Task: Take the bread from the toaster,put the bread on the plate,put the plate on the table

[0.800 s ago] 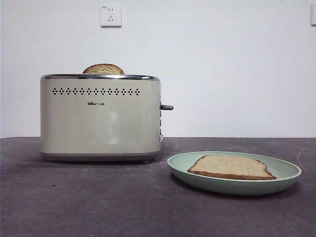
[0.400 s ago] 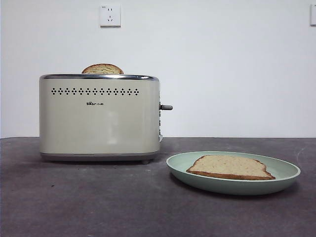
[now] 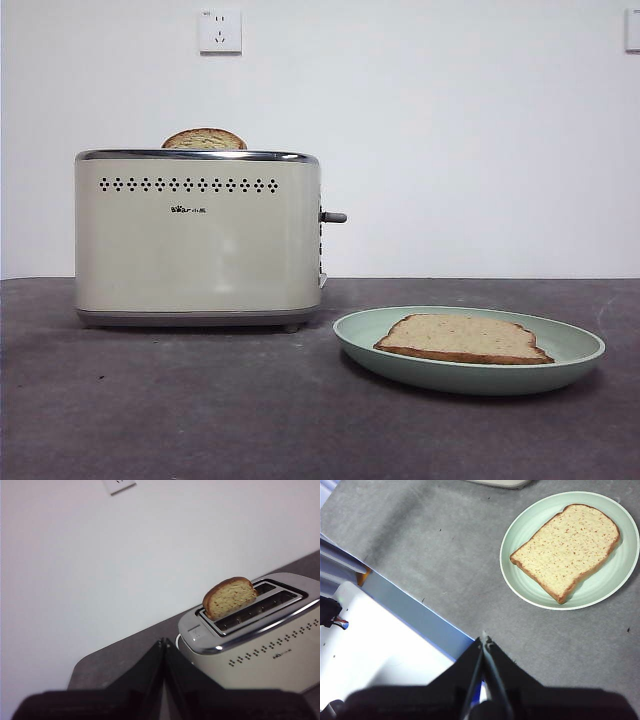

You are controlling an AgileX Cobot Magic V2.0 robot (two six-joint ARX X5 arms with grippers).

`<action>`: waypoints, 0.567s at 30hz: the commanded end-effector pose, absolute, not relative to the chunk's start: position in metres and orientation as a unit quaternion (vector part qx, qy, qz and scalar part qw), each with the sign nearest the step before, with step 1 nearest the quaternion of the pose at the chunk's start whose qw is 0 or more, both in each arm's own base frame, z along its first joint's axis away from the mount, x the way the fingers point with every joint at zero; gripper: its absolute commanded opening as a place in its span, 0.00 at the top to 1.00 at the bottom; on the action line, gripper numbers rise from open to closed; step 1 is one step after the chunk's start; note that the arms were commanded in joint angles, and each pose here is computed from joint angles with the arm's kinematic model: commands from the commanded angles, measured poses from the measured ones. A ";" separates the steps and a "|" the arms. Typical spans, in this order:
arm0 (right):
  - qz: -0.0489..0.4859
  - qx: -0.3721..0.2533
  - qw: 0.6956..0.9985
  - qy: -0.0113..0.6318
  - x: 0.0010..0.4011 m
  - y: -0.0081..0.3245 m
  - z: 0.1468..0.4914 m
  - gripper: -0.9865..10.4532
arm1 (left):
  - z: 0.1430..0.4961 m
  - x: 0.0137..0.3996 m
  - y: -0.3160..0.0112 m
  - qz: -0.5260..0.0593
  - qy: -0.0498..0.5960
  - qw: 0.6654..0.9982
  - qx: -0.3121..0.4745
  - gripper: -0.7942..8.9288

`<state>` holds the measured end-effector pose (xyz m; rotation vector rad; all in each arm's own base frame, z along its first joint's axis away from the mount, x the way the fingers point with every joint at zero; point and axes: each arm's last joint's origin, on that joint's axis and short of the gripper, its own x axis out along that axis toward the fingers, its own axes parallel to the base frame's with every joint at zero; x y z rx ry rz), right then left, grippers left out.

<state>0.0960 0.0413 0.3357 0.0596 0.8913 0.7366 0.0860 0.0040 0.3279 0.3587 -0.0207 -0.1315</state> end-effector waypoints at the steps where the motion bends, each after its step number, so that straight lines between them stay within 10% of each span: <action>1: 0.349 0.024 0.838 0.419 0.096 0.041 0.335 0.91 | 0.299 0.087 0.005 -0.059 -0.007 0.987 0.149 0.92; 17: 0.349 0.024 0.838 0.419 0.096 0.041 0.335 0.91 | 0.166 0.094 0.008 -0.025 0.037 0.997 0.068 0.92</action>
